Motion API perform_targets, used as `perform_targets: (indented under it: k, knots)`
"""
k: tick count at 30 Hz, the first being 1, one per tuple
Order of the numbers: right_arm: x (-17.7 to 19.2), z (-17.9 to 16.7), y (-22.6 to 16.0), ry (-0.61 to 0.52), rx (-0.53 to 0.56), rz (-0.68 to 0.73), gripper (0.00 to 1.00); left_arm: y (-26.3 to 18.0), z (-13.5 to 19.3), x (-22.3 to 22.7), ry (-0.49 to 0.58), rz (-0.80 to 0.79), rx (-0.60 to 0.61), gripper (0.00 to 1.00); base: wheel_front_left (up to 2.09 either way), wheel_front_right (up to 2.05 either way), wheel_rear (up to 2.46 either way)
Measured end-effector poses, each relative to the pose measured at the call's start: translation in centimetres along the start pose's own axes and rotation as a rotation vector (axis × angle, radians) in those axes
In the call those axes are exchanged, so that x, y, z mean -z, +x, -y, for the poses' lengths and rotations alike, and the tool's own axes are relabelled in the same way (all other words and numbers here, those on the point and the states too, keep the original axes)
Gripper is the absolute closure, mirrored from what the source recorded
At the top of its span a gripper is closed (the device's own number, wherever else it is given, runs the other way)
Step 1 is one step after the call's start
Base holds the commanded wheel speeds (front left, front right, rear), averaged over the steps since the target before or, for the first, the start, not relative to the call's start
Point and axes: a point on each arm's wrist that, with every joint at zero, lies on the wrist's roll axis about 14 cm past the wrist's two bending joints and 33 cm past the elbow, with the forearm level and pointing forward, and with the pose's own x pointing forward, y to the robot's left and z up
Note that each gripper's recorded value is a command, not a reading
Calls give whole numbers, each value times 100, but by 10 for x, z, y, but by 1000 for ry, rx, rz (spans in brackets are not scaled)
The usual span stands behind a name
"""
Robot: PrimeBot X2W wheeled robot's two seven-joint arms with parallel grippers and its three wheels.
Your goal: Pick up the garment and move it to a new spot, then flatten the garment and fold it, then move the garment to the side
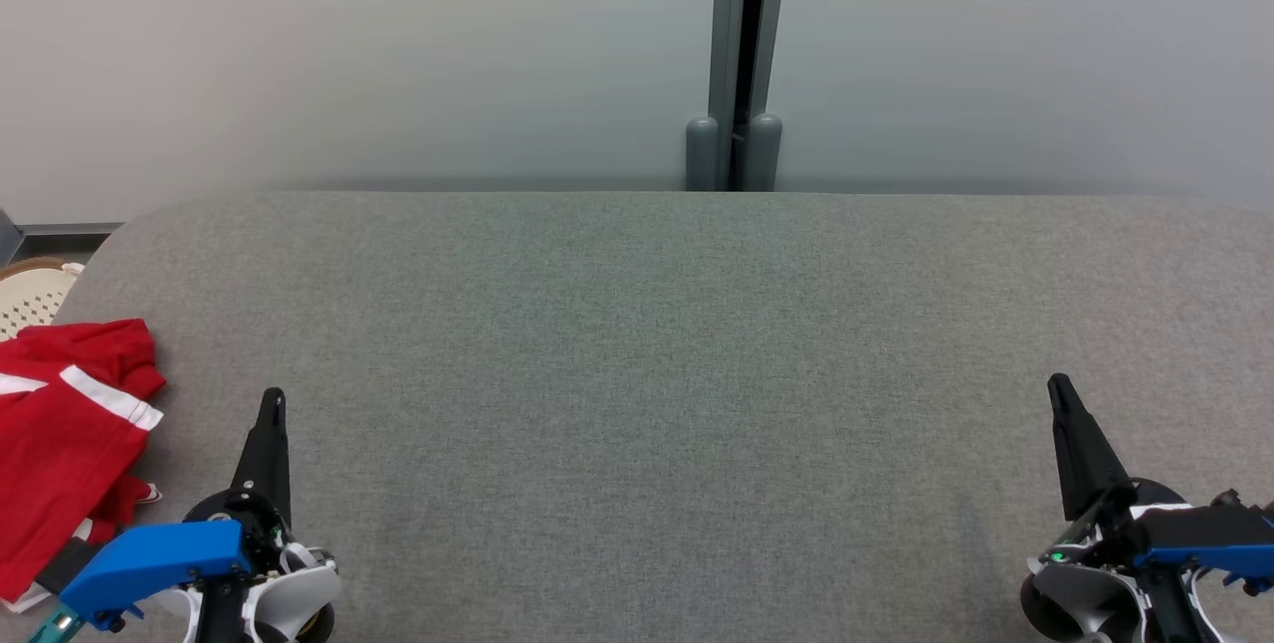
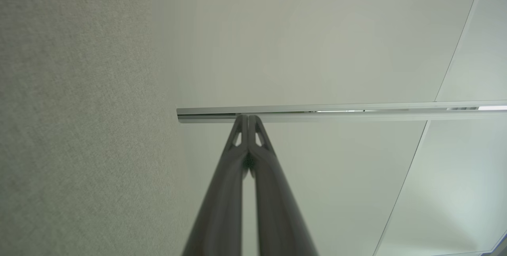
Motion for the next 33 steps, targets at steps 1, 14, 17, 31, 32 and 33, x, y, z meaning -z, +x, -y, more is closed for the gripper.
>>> perform_targets:
  k: [1,14,17,31,32,33]
  knots:
    - [0,0,0,0,0,0,100,0,0,0,0,0,0,100,0,0,0]
    - [0,0,0,0,0,0,100,0,0,0,0,0,0,100,0,0,0]
    - [0,0,0,0,0,0,100,0,0,0,0,0,0,100,0,0,0]
    - [0,0,0,0,0,0,100,0,0,0,0,0,0,100,0,0,0]
    - [0,0,0,0,0,0,100,0,0,0,0,0,0,100,0,0,0]
    - [0,0,0,0,0,0,100,0,0,0,0,0,0,100,0,0,0]
